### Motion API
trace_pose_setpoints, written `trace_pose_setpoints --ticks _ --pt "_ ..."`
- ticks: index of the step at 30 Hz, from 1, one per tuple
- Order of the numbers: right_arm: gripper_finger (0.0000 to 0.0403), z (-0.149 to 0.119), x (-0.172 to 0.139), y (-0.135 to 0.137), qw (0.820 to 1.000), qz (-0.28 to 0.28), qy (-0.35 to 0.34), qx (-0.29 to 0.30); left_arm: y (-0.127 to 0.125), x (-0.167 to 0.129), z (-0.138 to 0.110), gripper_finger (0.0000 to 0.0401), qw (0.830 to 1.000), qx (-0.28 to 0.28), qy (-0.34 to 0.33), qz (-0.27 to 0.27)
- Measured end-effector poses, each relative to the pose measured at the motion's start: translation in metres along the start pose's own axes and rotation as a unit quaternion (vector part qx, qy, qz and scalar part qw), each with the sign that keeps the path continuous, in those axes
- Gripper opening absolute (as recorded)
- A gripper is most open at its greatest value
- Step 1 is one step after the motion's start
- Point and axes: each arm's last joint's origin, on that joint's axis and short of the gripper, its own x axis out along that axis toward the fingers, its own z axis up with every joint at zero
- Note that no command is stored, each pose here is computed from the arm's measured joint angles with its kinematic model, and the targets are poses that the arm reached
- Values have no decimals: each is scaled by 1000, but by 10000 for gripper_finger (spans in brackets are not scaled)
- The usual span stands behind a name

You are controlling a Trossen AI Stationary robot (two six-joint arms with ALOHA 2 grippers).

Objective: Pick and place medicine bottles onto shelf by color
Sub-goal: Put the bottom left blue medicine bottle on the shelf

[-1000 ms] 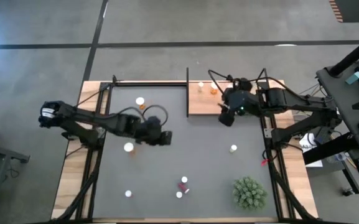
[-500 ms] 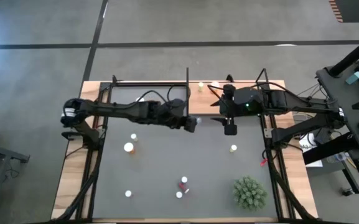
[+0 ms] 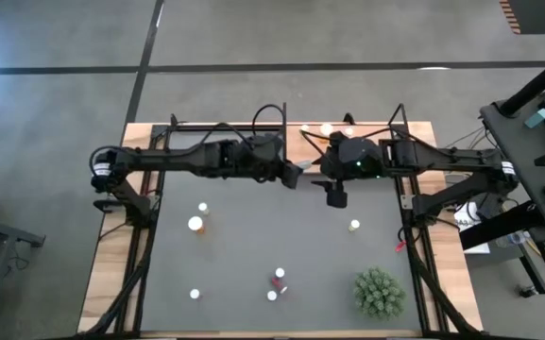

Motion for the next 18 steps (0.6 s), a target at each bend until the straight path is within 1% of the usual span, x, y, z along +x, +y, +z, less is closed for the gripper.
trace_pose_setpoints --ticks 3,8,15,18 --pt "237 3 7 0 1000 -10 -10 -1 -1 1 0 91 1000 0 5 -13" --pt "237 7 17 1 1000 -11 -21 -1 -1 0 -1 91 1000 0 8 -15" --pt "237 8 21 1 1000 -11 -19 -1 0 0 -2 91 1000 1 12 -13" --pt "229 8 21 1 1000 -11 -20 -1 0 1 -2 91 1000 1 12 -12"
